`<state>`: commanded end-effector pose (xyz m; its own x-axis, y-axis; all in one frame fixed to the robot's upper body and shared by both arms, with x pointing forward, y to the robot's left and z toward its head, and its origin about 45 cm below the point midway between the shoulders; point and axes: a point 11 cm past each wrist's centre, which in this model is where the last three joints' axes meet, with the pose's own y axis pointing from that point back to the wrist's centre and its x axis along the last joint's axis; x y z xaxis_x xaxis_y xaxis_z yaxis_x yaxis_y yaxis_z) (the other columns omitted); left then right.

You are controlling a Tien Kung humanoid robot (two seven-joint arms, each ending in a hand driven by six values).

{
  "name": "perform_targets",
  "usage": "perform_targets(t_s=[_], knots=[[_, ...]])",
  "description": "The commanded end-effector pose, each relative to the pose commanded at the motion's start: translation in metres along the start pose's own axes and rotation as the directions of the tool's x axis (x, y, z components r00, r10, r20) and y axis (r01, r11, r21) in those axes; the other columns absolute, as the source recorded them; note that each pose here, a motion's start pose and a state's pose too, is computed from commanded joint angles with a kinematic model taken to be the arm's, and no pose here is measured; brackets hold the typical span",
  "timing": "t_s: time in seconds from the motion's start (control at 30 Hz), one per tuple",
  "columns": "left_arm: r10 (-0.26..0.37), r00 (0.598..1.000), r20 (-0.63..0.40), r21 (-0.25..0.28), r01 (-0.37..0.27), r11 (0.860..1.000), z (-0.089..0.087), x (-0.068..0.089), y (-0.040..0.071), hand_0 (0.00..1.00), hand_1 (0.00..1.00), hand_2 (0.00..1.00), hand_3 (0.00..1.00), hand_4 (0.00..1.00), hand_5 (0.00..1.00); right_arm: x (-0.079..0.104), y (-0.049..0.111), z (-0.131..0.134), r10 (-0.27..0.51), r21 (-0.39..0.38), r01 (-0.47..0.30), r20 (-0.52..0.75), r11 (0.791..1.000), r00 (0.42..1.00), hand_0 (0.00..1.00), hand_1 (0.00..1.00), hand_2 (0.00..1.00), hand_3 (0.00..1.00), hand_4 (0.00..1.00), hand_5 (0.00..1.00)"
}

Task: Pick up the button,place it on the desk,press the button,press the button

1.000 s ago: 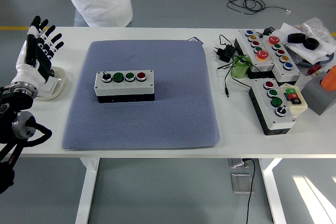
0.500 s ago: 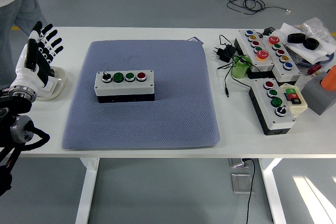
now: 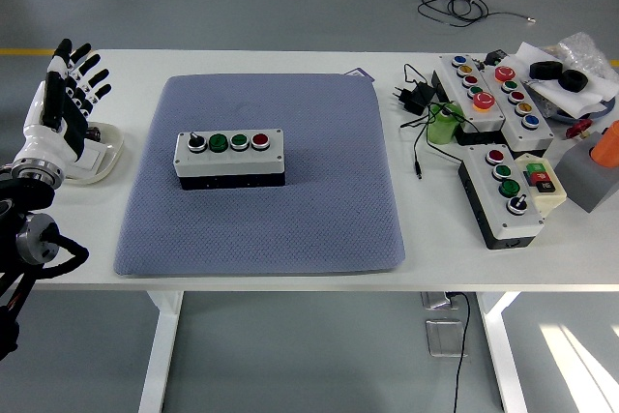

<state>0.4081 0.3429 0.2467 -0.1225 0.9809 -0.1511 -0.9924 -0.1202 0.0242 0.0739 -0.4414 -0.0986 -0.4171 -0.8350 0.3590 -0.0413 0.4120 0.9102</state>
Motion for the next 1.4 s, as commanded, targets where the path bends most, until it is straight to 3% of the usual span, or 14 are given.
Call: perform_targets(t_s=[0.8,1.4], knots=[[0.031,0.999,0.024,-0.022,-0.03,0.999,0.0054,0.0052,-0.0009,0.789,0.825,0.858,0.88,0.659,0.998,-0.001,-0.0002,0.0031,-0.003,-0.005,0.003,0.006,1.0,1.0,0.787,0.797,0.817,0.751,0.412,0.479],[0.007,1.0,0.029,-0.011,-0.006,1.0,0.0012,0.0032,-0.0006,0.776,0.801,0.841,0.869,0.662,0.998,-0.0001,-0.0002,0.0018,-0.002,-0.002,0.002,0.007,1.0,1.0,0.787,0.797,0.817,0.751,0.412,0.479]])
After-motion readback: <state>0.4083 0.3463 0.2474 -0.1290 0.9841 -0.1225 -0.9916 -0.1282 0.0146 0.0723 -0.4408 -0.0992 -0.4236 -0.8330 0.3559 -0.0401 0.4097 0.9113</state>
